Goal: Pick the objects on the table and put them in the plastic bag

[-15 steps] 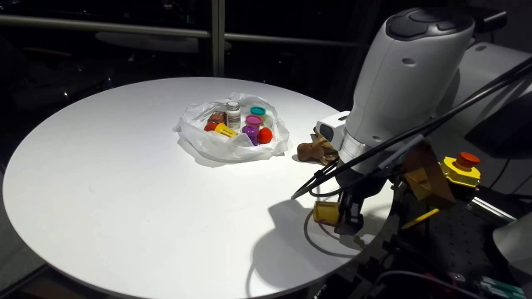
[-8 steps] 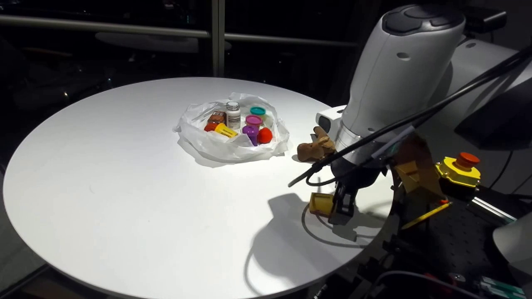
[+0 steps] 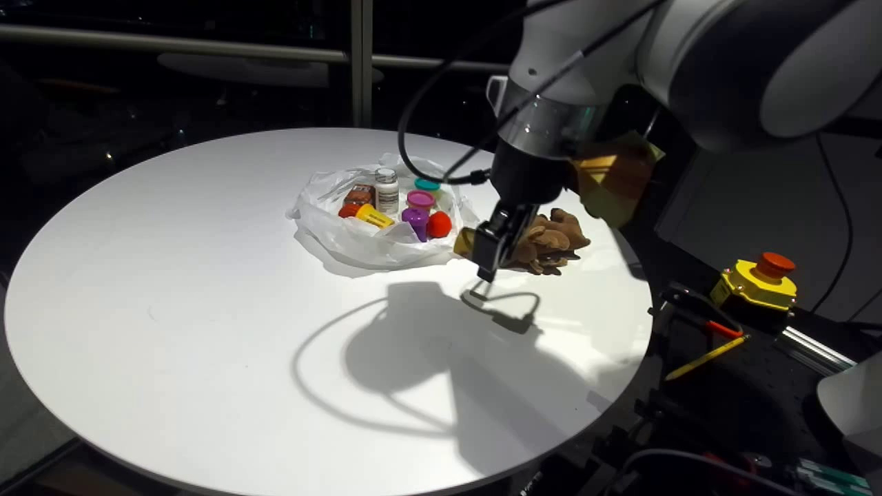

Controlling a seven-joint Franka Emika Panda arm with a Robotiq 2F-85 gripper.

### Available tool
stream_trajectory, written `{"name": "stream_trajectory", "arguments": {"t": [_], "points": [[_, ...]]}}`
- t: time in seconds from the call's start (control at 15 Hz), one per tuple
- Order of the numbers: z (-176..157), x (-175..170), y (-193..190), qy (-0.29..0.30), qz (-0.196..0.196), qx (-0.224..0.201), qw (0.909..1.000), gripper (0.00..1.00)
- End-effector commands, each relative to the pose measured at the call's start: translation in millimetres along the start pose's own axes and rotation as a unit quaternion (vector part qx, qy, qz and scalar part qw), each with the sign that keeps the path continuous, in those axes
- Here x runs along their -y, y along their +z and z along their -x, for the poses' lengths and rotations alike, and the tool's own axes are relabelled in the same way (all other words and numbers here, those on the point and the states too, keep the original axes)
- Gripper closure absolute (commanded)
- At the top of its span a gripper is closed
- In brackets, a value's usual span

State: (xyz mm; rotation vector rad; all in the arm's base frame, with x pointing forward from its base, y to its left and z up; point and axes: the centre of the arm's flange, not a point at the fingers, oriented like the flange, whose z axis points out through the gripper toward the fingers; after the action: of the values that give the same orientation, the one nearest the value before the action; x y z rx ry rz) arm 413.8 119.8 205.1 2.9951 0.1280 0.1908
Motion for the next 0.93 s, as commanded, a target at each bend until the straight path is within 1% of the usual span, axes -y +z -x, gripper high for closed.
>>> {"name": "stream_trajectory", "arguments": {"t": [0.0,0.13,0.2,0.4,0.67,0.8,0.87], "points": [[-70.6,-9.4,-21.6,0.067,0.01,-0.037,0.997,0.7],[-102.9,-17.6,-20.8,0.112,0.016,-0.056,0.992,0.7],[-116.7,-22.7,-20.1,0.133,0.017,-0.058,0.9893,0.7],[-148.8,-38.7,-0.6,0.186,0.028,-0.06,0.9803,0.7],[-177.3,-59.2,32.1,0.248,0.029,-0.046,0.9673,0.7],[-188.3,-68.7,38.8,0.277,0.021,-0.043,0.9598,0.7],[-193.4,-74.3,34.0,0.292,0.013,-0.043,0.9554,0.7]]}}
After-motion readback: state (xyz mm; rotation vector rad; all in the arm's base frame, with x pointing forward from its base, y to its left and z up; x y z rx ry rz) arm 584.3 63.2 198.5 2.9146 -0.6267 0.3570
